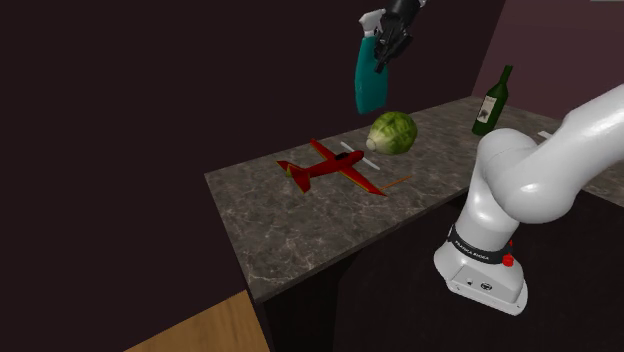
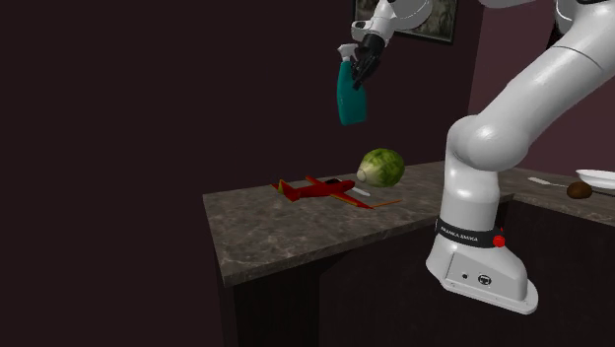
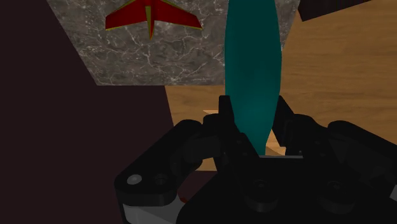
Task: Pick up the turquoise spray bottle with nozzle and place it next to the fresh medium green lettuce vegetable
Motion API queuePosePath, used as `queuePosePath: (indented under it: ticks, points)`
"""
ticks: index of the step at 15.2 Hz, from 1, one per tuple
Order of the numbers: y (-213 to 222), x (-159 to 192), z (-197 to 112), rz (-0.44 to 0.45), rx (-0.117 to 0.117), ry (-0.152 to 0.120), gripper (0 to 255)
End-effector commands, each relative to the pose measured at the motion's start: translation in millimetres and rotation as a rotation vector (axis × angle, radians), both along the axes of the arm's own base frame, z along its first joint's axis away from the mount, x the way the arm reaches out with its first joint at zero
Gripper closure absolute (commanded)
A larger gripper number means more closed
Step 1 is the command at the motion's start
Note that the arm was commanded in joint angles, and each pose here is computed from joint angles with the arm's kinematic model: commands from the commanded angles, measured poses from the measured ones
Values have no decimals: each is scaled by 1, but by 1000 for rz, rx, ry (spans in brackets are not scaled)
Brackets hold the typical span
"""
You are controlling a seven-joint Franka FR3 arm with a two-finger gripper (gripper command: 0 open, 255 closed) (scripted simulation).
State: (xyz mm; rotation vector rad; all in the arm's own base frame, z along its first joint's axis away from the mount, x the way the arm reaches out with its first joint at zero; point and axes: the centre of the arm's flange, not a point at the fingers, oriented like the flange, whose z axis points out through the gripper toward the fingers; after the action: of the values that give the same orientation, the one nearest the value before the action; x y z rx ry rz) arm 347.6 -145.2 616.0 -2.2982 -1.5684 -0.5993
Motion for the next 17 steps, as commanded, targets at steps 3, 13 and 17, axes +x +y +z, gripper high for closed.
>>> queuePosePath:
  ticks: [3, 13, 17]
  points:
    - [-46, -27, -1, 1, 0, 0, 255]
    - [-161, -91, 0, 1, 0, 0, 255]
    - [-207, -116, 0, 1, 0, 0, 255]
